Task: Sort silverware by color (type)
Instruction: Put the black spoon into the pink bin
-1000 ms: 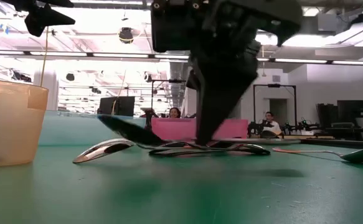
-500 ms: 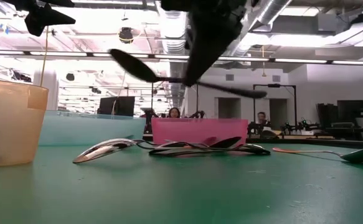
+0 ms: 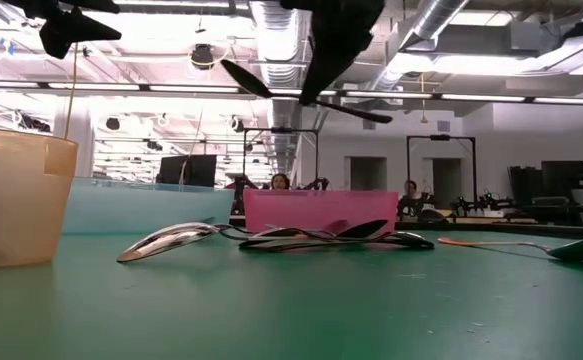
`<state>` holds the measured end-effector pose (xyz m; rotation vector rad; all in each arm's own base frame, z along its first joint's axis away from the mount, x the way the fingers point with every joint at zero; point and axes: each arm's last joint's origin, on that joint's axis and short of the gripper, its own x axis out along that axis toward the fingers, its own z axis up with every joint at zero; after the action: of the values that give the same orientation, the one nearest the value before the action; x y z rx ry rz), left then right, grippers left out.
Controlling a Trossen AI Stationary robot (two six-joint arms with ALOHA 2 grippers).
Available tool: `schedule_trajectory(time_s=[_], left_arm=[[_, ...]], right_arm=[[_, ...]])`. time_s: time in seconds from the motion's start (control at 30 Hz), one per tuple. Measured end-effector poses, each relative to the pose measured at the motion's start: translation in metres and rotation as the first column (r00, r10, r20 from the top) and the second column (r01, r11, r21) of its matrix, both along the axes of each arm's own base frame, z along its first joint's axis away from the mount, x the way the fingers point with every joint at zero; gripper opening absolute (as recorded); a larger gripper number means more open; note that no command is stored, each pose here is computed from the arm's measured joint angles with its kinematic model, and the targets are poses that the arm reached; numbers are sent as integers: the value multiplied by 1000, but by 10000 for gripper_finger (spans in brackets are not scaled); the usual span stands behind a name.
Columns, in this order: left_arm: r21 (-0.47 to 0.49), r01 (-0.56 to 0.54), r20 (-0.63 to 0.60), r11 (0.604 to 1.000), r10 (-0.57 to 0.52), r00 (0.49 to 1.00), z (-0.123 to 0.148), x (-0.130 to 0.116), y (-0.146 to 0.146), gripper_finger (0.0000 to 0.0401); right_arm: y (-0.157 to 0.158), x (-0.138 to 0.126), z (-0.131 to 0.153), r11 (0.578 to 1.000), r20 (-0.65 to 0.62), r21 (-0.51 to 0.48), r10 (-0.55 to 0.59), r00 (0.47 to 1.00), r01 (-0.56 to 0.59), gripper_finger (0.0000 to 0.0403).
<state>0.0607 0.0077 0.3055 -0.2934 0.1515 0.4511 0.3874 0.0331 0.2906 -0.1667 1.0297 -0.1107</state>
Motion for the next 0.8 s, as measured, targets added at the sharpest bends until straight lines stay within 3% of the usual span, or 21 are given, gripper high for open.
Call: schedule_trajectory(time_s=[0.63, 0.8], left_arm=[[24, -1, -16, 1000, 1, 1000, 0, 0, 0, 219], [34, -35, -15, 999, 35, 999, 0, -1, 1, 219]], right_arm=[[-137, -13, 8, 983, 4, -111, -146, 989, 146, 8], [-169, -18, 10, 986, 59, -57, -155, 986, 158, 8]])
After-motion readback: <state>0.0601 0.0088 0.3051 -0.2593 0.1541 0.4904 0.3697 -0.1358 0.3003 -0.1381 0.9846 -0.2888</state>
